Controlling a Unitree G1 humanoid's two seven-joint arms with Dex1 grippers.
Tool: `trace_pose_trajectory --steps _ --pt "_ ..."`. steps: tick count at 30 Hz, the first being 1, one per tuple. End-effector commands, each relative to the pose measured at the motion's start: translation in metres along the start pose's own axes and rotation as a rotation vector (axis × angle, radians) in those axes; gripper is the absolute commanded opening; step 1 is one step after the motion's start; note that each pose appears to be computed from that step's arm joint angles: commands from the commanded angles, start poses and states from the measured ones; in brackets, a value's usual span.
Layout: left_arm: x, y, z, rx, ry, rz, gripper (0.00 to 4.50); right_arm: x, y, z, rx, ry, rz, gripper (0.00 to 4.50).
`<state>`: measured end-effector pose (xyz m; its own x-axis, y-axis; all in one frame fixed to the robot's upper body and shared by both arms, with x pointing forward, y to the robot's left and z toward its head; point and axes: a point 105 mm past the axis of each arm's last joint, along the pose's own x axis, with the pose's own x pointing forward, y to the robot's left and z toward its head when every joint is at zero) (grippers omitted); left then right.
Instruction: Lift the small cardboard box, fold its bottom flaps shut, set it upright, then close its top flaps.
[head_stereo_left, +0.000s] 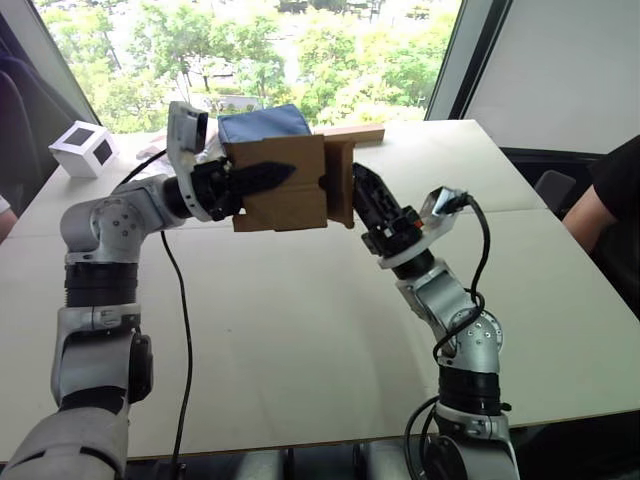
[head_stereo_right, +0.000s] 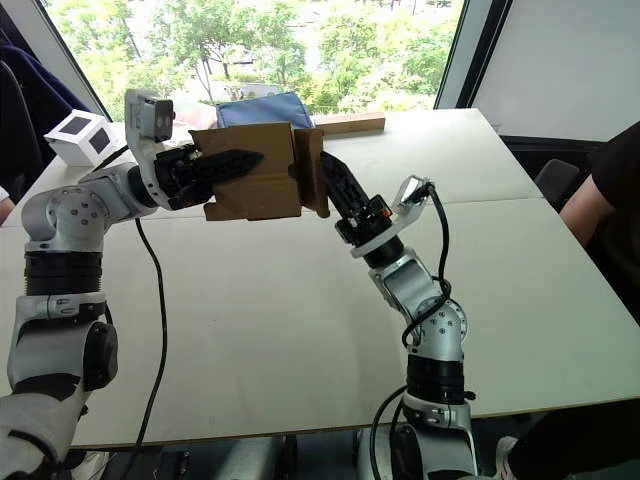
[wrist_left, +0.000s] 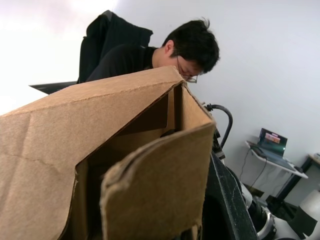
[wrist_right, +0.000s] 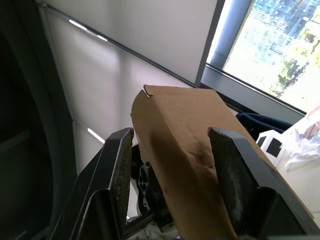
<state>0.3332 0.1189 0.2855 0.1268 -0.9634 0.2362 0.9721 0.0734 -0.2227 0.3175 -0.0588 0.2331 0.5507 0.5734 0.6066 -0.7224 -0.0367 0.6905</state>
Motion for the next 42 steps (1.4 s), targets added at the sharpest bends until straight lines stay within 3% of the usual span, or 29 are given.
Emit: trace_pose_trajectory --steps 1,12,29,34,42 --pt "0.002 -0.006 0.010 0.046 -0.023 -0.021 0.00 0.004 0.008 -0.002 -0.035 -0.004 0.028 2.40" --pt "0.002 -0.006 0.009 0.046 -0.025 -0.021 0.00 0.010 0.005 -0.001 -0.052 -0.030 0.013 2.40" --pt "0.006 -0.002 0.007 0.062 -0.038 -0.009 0.00 0.019 0.012 -0.022 -0.018 -0.010 0.028 2.40" --pt "0.007 -0.001 0.005 0.062 -0.041 -0.008 0.00 0.022 0.001 -0.018 -0.036 -0.062 -0.041 2.40" --pt "0.005 0.001 0.006 0.064 -0.047 0.006 0.00 0.025 0.008 -0.017 -0.026 -0.076 -0.011 2.40"
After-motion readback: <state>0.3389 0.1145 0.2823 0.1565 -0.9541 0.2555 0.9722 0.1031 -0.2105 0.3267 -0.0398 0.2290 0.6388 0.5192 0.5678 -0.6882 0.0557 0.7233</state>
